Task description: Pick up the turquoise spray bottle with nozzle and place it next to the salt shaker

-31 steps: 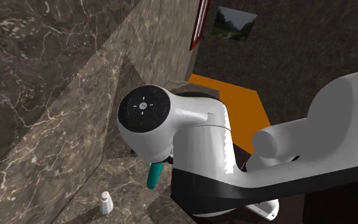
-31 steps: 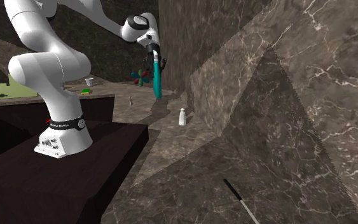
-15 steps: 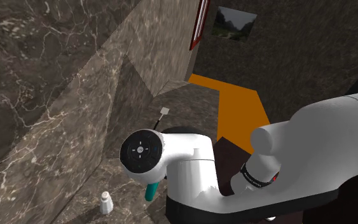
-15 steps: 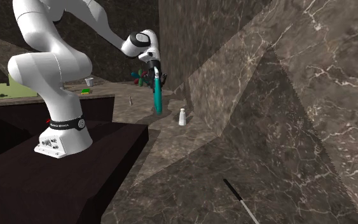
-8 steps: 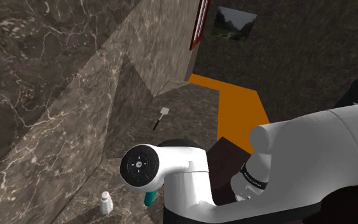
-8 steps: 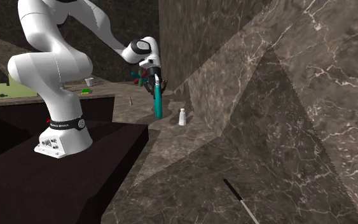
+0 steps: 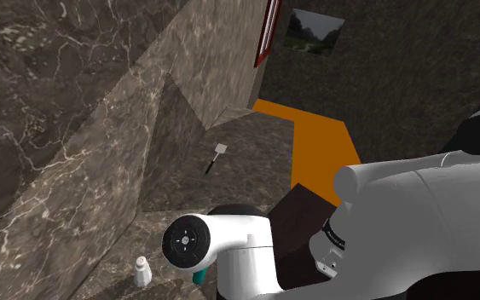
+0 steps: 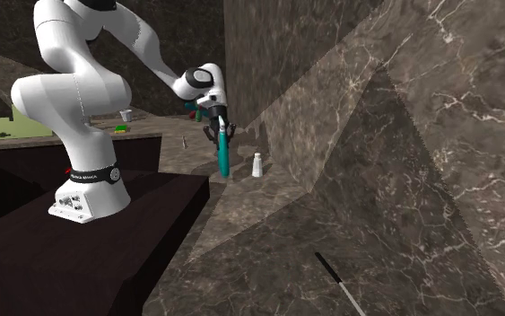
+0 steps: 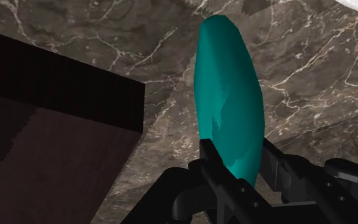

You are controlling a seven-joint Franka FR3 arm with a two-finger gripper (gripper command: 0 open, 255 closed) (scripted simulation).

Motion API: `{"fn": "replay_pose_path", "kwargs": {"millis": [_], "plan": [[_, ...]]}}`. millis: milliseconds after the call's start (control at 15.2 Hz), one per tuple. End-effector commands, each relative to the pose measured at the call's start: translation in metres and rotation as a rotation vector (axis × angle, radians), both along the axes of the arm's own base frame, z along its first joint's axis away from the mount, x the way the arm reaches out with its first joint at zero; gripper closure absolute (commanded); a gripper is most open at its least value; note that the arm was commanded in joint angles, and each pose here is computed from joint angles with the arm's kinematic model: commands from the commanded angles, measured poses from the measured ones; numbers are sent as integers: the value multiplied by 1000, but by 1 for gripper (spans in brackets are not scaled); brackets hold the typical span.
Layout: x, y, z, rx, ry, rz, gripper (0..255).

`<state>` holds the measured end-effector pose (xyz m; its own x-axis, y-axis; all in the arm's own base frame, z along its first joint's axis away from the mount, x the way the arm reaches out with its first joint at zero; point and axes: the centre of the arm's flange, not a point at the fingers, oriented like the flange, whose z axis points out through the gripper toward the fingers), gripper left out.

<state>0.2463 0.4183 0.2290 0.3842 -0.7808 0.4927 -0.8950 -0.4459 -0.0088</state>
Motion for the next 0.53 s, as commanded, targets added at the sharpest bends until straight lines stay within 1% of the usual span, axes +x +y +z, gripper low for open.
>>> {"fn": "replay_pose_path", "kwargs": {"millis": [0,462], "plan": [[0,0,-10,0,0,0,255],[0,0,-47,0,0,0,255]]}}
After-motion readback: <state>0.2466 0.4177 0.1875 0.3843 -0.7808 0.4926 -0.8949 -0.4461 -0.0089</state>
